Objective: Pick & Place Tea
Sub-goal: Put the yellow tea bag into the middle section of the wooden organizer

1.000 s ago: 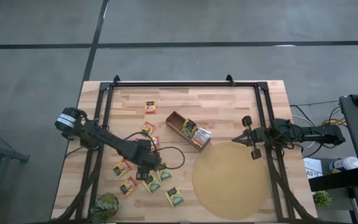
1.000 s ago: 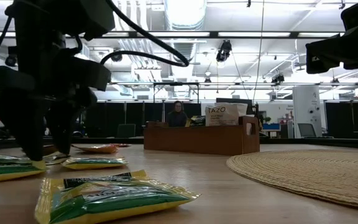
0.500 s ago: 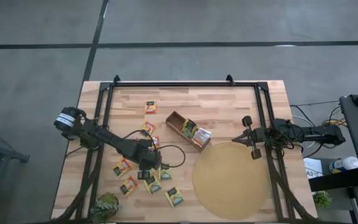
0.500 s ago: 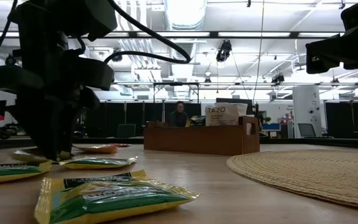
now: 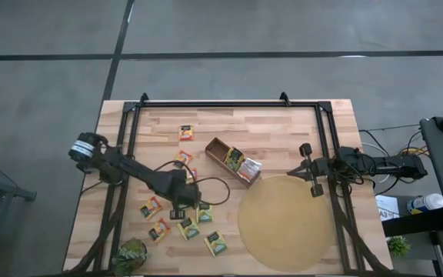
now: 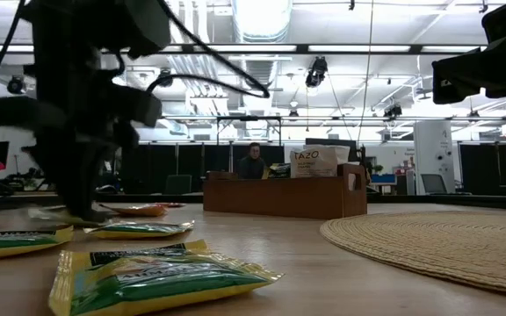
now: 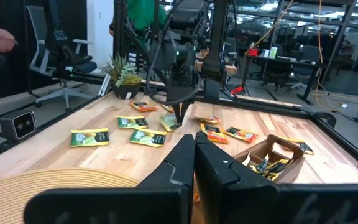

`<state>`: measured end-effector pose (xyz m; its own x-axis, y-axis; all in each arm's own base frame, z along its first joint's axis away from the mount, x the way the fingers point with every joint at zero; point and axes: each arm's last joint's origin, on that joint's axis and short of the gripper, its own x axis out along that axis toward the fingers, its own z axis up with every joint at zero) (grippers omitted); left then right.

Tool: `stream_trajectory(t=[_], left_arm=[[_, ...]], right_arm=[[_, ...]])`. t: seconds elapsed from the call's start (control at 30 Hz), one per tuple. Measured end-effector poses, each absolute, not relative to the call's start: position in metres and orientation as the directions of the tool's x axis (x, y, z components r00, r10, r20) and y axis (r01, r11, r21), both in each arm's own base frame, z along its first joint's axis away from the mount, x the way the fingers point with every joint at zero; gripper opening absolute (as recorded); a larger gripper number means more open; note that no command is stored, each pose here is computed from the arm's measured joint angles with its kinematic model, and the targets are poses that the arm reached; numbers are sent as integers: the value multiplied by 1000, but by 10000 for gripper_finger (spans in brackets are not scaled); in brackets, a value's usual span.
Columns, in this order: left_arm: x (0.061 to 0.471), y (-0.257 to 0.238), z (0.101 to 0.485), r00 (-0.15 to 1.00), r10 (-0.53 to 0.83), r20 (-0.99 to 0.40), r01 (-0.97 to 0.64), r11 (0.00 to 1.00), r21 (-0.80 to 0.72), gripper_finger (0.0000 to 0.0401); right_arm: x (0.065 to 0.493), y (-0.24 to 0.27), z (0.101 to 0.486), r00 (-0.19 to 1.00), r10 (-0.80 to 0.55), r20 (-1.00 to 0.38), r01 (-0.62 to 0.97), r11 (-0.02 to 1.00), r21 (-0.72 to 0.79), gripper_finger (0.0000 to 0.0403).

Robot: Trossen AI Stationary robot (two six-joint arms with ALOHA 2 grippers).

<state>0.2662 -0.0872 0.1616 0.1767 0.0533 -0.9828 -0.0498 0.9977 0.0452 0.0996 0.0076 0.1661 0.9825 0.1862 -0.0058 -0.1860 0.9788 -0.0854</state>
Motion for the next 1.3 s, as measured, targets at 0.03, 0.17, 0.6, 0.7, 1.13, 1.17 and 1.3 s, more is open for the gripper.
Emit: stream_trajectory(t=[0.03, 0.17, 0.6, 0.7, 1.13, 1.17, 1.3], left_arm=[[269, -87, 166, 192, 61, -979, -54, 997, 52, 0], [273, -86, 181, 216, 134, -967, -73, 990, 121, 0], [309, -64, 235, 434, 373, -820, -160, 928, 337, 0], [320, -53, 243, 491, 379, -785, -182, 925, 333, 0], [351, -13, 253, 713, 425, -557, -271, 901, 340, 0], [351, -12, 250, 722, 427, -545, -279, 900, 335, 0], [351, -8, 235, 733, 433, -525, -290, 897, 334, 0]], right_arm=[[100, 8, 166, 982, 187, -6, -186, 979, -85, 8], [100, 8, 166, 982, 186, -6, -186, 979, -85, 8], [100, 8, 166, 983, 186, -6, -186, 979, -85, 8], [100, 8, 166, 982, 187, -6, -186, 979, -85, 8], [100, 8, 166, 982, 186, -6, -186, 979, -85, 8], [100, 8, 166, 983, 186, -6, -186, 979, -85, 8], [100, 8, 166, 982, 186, -6, -186, 979, -85, 8]])
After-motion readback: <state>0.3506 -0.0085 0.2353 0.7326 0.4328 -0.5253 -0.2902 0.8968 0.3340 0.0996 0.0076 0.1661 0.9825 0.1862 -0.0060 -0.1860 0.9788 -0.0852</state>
